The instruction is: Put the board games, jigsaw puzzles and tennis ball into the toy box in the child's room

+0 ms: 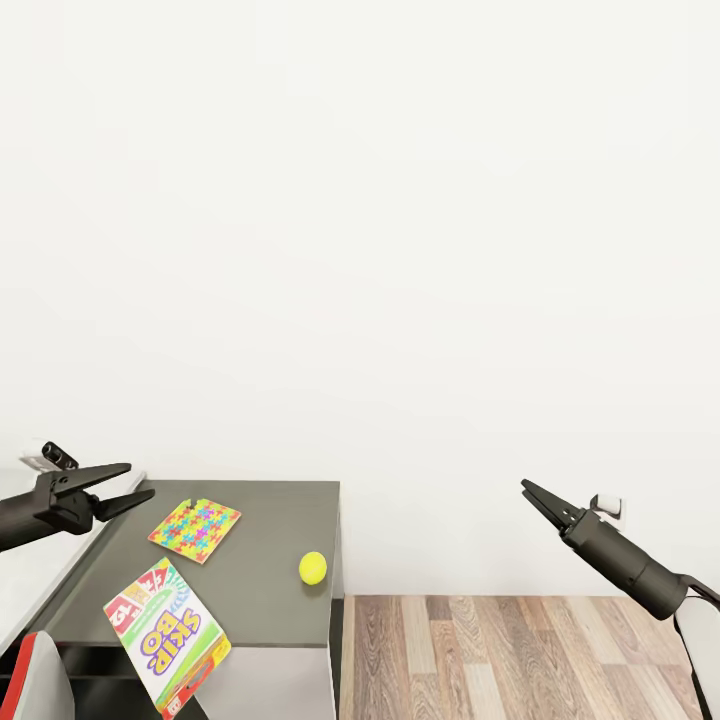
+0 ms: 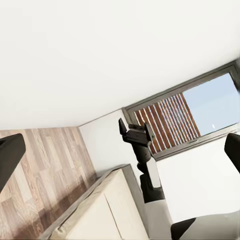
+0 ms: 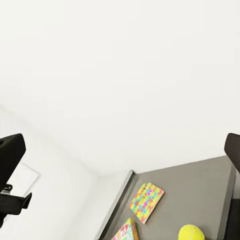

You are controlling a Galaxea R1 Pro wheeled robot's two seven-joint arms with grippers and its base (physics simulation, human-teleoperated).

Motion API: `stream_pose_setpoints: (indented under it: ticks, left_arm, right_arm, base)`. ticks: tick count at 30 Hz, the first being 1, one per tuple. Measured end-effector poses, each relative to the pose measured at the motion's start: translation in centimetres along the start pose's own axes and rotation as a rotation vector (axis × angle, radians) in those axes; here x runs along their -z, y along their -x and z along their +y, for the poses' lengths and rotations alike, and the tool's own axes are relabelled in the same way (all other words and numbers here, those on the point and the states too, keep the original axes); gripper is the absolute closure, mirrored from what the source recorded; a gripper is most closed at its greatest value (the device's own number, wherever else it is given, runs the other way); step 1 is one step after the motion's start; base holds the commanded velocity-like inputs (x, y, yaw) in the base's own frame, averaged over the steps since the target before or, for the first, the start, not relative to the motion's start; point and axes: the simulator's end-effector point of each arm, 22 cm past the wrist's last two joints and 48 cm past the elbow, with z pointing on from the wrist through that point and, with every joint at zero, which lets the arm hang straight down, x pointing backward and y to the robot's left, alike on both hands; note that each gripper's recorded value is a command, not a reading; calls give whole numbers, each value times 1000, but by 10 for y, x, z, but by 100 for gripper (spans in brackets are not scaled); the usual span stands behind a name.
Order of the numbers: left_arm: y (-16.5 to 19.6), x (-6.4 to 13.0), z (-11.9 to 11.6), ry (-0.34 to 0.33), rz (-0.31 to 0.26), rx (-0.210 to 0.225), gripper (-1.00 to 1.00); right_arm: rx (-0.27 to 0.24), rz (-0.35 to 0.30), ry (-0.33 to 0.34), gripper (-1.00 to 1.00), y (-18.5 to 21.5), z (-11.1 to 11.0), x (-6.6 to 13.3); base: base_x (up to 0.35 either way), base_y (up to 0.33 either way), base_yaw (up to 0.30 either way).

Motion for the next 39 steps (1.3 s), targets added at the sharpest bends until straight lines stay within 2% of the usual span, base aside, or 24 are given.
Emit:
stream_pose_setpoints:
  ticks: [20,33,39]
  left_arm:
    - [-1,-1,-3,-10,-2,-3,-100]
    - [-1,1,-14,-20,-6,-23,-100]
    - [-1,2,-19,-23,-8,-32,-100]
  right_arm:
    - [4,-4,19,-100,2,6,0]
    - [19,-14,32,-100,7,15,2]
    - [46,-34,40,-100,12,20,2]
  base:
    - [-38,-3,0]
    - [-52,-131,2]
    - [-1,-134,55]
